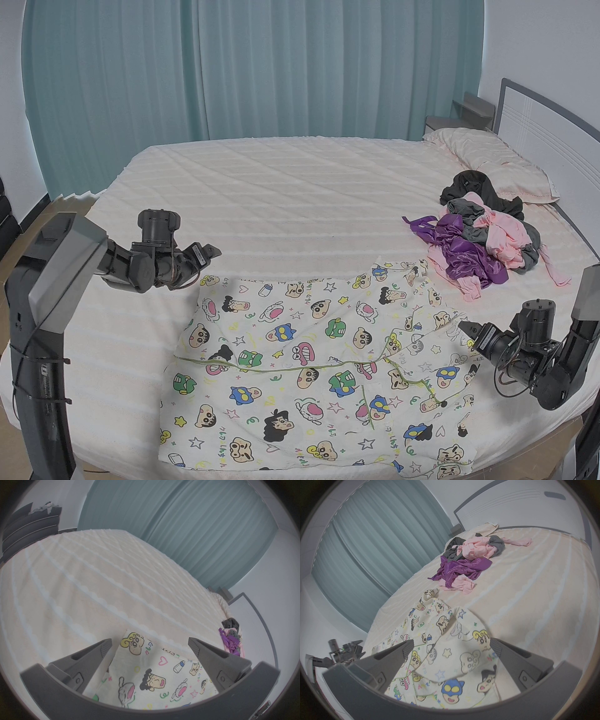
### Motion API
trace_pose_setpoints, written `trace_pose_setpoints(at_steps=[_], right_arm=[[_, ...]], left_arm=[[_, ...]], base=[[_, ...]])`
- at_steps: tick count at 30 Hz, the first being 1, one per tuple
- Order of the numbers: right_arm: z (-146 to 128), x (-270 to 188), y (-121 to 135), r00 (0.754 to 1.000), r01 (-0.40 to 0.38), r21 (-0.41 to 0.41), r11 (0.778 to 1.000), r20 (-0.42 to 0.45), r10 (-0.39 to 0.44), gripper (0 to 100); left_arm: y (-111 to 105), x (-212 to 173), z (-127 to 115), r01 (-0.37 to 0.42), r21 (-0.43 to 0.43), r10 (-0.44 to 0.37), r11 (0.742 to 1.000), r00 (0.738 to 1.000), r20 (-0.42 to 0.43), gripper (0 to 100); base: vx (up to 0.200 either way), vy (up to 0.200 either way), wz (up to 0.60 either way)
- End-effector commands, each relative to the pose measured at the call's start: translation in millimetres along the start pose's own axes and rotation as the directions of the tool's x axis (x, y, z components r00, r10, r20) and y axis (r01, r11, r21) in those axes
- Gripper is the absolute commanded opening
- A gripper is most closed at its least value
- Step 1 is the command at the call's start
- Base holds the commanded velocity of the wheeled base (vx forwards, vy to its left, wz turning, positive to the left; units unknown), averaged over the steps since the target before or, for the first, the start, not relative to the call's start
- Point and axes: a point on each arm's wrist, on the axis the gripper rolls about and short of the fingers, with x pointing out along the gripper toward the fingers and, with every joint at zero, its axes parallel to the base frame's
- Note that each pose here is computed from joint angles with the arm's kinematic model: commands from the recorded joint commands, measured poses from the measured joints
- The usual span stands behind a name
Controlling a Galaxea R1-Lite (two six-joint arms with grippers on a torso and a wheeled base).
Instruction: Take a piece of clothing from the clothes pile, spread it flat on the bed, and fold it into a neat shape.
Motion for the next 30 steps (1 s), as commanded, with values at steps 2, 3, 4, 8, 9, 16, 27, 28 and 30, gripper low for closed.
trace_pose_setpoints(at_steps=[2,3,4,8,9,16,27,28,30], right_arm=[[-13.3,-19.5,-4.5,0.999,-0.008,0.03,1.0,-0.034,0.009,100],[-15.5,-21.2,-3.8,0.999,-0.009,0.037,0.999,-0.043,0.011,100],[-15.5,-21.2,-3.8,0.999,-0.009,0.037,0.999,-0.043,0.011,100],[-18.7,-25.1,-1.6,0.998,-0.019,0.039,0.999,-0.055,0.021,100],[-20.0,-25.9,-2.5,0.998,-0.015,0.039,0.999,-0.062,0.017,100],[-20.9,-26.9,-3.4,0.998,-0.012,0.038,0.999,-0.068,0.015,100],[-22.2,-27.5,-4.6,0.996,-0.018,0.04,0.999,-0.086,0.021,100],[-22.4,-27.3,-4.8,0.996,-0.016,0.039,0.999,-0.086,0.019,100],[-22.9,-27.2,-4.7,0.996,-0.017,0.039,0.999,-0.089,0.02,100]], left_arm=[[13.8,48.8,-27.5,-0.028,0.028,0.03,0.999,0.996,-0.089,100],[12.9,49.3,-28.7,-0.026,0.03,0.028,0.999,0.995,-0.091,100],[12.9,49.3,-28.7,-0.026,0.03,0.028,0.999,0.995,-0.091,100],[12.5,49.3,-26.8,-0.025,0.031,0.028,0.999,0.996,-0.08,100],[12.0,48.9,-26.2,-0.023,0.032,0.026,0.999,0.997,-0.078,100],[10.8,50.3,-19.9,-0.055,0.035,0.056,0.998,0.998,-0.027,100],[16.2,52.8,-17.9,-0.062,0.025,0.062,0.998,0.998,-0.026,100],[16.0,53.3,-18.9,-0.061,0.026,0.062,0.998,0.998,-0.028,100],[18.7,57.6,-23.2,-0.067,0.027,0.068,0.997,0.997,-0.037,0]], base=[[0.0,0.0,0.0],[0.0,0.0,0.0],[0.0,0.0,0.0],[0.0,0.0,0.0],[0.0,0.0,0.0],[0.0,0.0,0.0],[0.0,0.0,0.0],[0.0,0.0,0.0],[0.0,0.0,0.0]])
